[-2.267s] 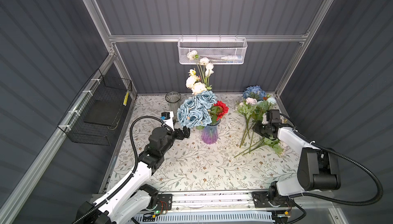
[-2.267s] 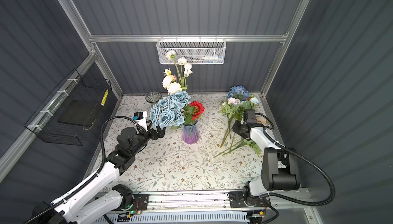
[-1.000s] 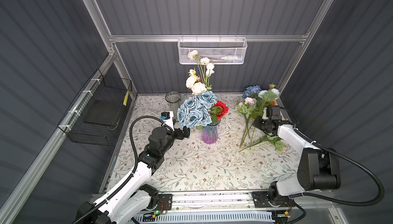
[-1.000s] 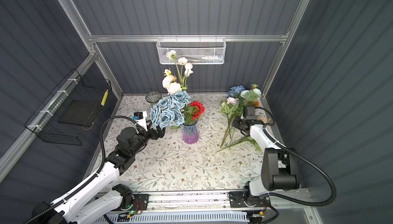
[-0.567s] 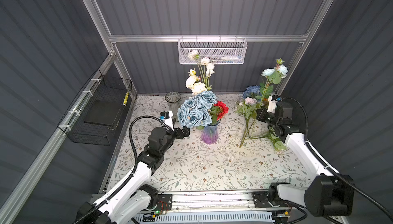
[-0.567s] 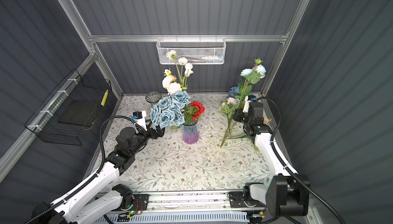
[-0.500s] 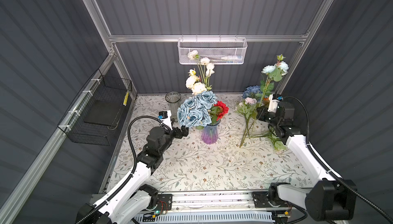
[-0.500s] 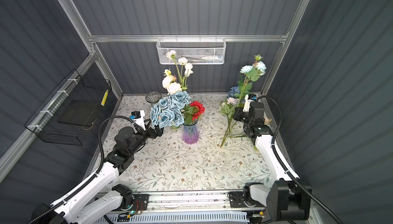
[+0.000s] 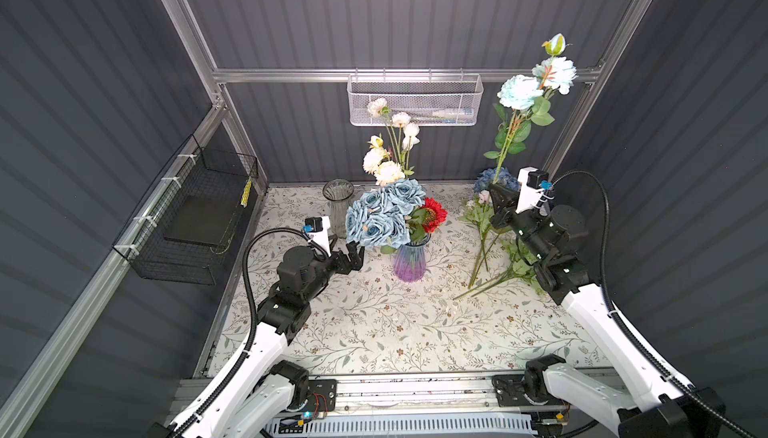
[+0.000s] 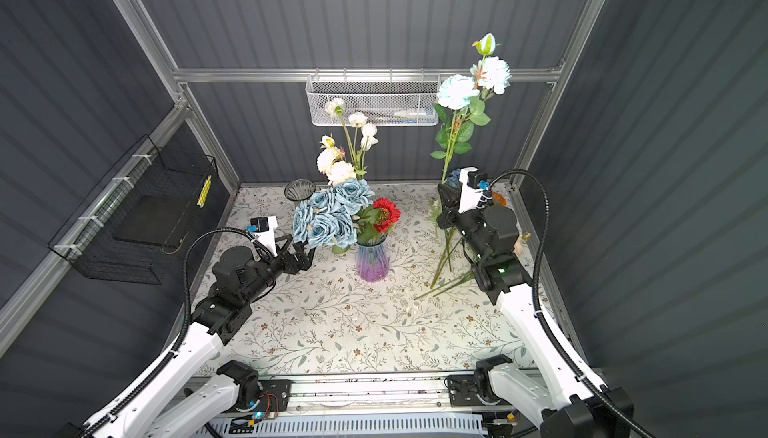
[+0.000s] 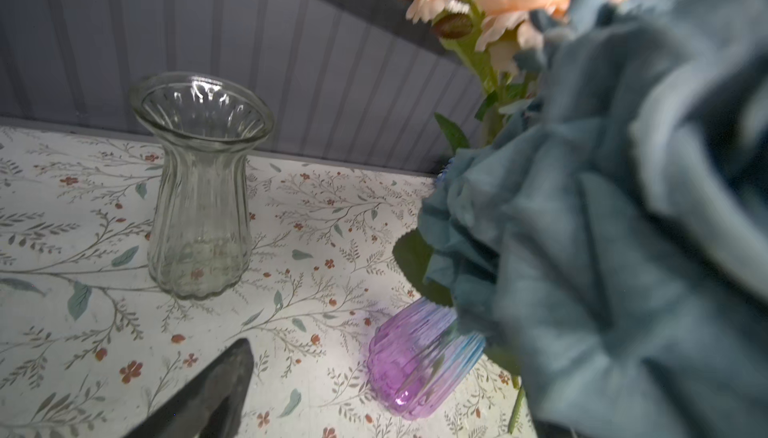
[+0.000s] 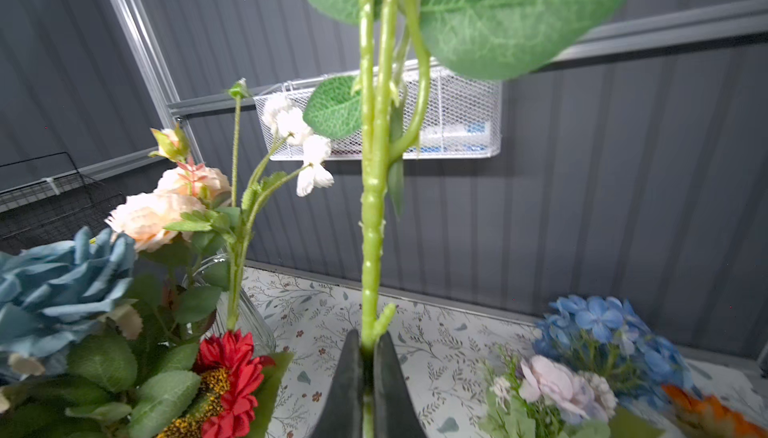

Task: Arrange the flowers into the vase
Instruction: 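Lift the white rose and carry it over the gradient vase, then lower the white rose stem into the gradient vase with the right gripper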

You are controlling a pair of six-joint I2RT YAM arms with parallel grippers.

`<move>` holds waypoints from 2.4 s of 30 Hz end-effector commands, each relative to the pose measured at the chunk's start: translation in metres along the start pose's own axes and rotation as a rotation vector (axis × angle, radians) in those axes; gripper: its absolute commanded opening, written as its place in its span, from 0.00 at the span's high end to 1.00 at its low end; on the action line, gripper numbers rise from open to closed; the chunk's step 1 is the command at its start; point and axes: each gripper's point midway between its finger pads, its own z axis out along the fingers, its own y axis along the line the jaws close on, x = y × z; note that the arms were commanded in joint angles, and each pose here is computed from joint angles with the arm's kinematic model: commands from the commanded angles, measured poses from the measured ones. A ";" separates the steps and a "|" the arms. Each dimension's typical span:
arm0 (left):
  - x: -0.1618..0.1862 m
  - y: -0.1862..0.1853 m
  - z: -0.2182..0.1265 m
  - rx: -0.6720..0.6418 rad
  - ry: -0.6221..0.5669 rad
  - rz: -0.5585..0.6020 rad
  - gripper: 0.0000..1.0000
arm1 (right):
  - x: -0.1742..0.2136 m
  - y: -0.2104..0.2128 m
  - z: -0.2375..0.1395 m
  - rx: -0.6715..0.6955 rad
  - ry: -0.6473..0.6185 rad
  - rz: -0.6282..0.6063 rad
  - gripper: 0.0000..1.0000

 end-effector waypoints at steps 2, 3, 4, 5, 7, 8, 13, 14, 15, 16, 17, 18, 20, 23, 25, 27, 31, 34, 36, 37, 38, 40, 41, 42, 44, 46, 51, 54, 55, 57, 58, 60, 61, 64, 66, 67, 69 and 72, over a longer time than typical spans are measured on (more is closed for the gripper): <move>0.021 0.013 -0.009 -0.058 0.088 0.039 0.01 | -0.035 0.026 -0.016 -0.080 -0.142 -0.056 1.00; 0.026 0.014 -0.010 -0.061 0.102 0.046 0.01 | -0.036 0.033 -0.020 -0.104 -0.151 -0.053 1.00; 0.030 0.014 -0.010 -0.057 0.116 0.053 0.01 | -0.035 0.040 -0.023 -0.129 -0.154 -0.043 1.00; 0.034 0.013 -0.009 -0.043 0.130 0.057 0.01 | -0.035 0.046 -0.025 -0.151 -0.154 -0.031 1.00; 0.042 0.008 -0.006 -0.009 0.164 0.059 0.01 | -0.031 0.060 -0.031 -0.203 -0.154 0.003 1.00; 0.046 0.006 -0.004 0.008 0.177 0.057 0.01 | -0.029 0.067 -0.033 -0.227 -0.160 0.017 1.00; 0.053 -0.010 0.006 0.115 0.187 0.024 0.01 | -0.021 0.103 -0.046 -0.354 -0.203 0.079 1.00; 0.052 -0.014 0.007 0.137 0.172 0.016 0.01 | -0.020 0.110 -0.047 -0.379 -0.214 0.084 1.00; 0.052 -0.017 0.008 0.153 0.160 0.005 0.01 | -0.019 0.118 -0.048 -0.402 -0.222 0.087 1.00; 0.050 -0.020 0.008 0.167 0.143 -0.009 0.01 | -0.018 0.123 -0.048 -0.416 -0.230 0.089 1.00; 0.048 -0.023 0.009 0.184 0.123 -0.029 0.01 | -0.018 0.130 -0.048 -0.434 -0.241 0.088 1.00; 0.046 -0.027 0.010 0.208 0.106 -0.048 0.01 | -0.017 0.136 -0.048 -0.449 -0.253 0.087 1.00; 0.044 -0.032 0.012 0.233 0.091 -0.074 0.01 | -0.017 0.147 -0.047 -0.482 -0.287 0.070 1.00; 0.040 -0.043 0.015 0.258 0.077 -0.072 0.01 | -0.020 0.158 -0.044 -0.512 -0.345 0.041 1.00; 0.036 -0.050 0.017 0.275 0.063 -0.066 0.01 | -0.022 0.162 -0.039 -0.525 -0.381 0.033 1.00; 0.030 -0.056 0.021 0.294 0.050 -0.061 0.01 | -0.027 0.164 -0.037 -0.533 -0.431 0.019 1.00; 0.022 -0.062 0.029 0.319 0.029 -0.056 0.01 | -0.020 0.167 -0.024 -0.535 -0.445 0.019 1.00; 0.016 -0.064 0.034 0.324 0.008 -0.050 0.01 | -0.015 0.167 -0.021 -0.536 -0.435 0.026 1.00; 0.012 -0.064 0.037 0.323 -0.008 -0.044 0.01 | -0.008 0.166 -0.020 -0.526 -0.425 0.017 1.00; 0.011 -0.064 0.038 0.323 -0.011 -0.041 0.01 | -0.006 0.165 -0.020 -0.518 -0.420 0.013 1.00; 0.011 -0.064 0.041 0.322 -0.012 -0.038 0.01 | -0.002 0.163 -0.019 -0.506 -0.415 0.005 1.00; 0.011 -0.063 0.047 0.317 -0.011 -0.038 0.01 | 0.004 0.161 -0.017 -0.489 -0.405 -0.010 1.00; 0.010 -0.064 0.049 0.319 -0.014 -0.041 0.01 | 0.009 0.160 -0.016 -0.483 -0.395 -0.016 1.00; 0.009 -0.064 0.051 0.321 -0.018 -0.042 0.00 | 0.013 0.160 -0.015 -0.480 -0.387 -0.020 1.00; 0.008 -0.064 0.055 0.319 -0.020 -0.044 0.01 | 0.022 0.158 -0.013 -0.471 -0.367 -0.018 1.00; 0.006 -0.063 0.058 0.315 -0.028 -0.044 0.01 | 0.030 0.157 -0.013 -0.467 -0.348 -0.020 1.00; 0.004 -0.060 0.060 0.291 -0.039 -0.040 0.01 | 0.057 0.150 -0.011 -0.440 -0.284 0.004 1.00; 0.006 -0.057 0.061 0.280 -0.035 -0.042 0.01 | 0.075 0.146 -0.009 -0.428 -0.242 0.031 1.00; 0.005 -0.057 0.062 0.278 -0.035 -0.041 0.01 | 0.080 0.146 -0.009 -0.427 -0.233 0.036 1.00; 0.007 -0.056 0.063 0.275 -0.029 -0.041 0.01 | 0.092 0.144 -0.008 -0.420 -0.205 0.032 1.00; 0.007 -0.056 0.063 0.273 -0.026 -0.042 0.01 | 0.097 0.144 -0.006 -0.415 -0.192 0.027 1.00; 0.008 -0.056 0.064 0.272 -0.024 -0.041 0.01 | 0.109 0.141 -0.001 -0.394 -0.145 0.006 1.00; 0.007 -0.056 0.065 0.273 -0.024 -0.042 0.00 | 0.114 0.141 0.001 -0.389 -0.124 -0.005 1.00; 0.008 -0.055 0.065 0.270 -0.020 -0.039 0.01 | 0.129 0.142 0.006 -0.377 -0.060 -0.044 1.00; 0.008 -0.055 0.065 0.268 -0.021 -0.039 0.00 | 0.137 0.142 0.007 -0.378 -0.035 -0.060 1.00; 0.008 -0.055 0.065 0.268 -0.022 -0.039 0.01 | 0.140 0.143 0.007 -0.378 -0.020 -0.065 1.00; 0.009 -0.054 0.065 0.263 -0.019 -0.039 0.01 | 0.149 0.144 0.009 -0.375 0.021 -0.082 1.00; 0.009 -0.055 0.065 0.265 -0.020 -0.039 0.01 | 0.162 0.142 0.011 -0.358 0.084 -0.115 1.00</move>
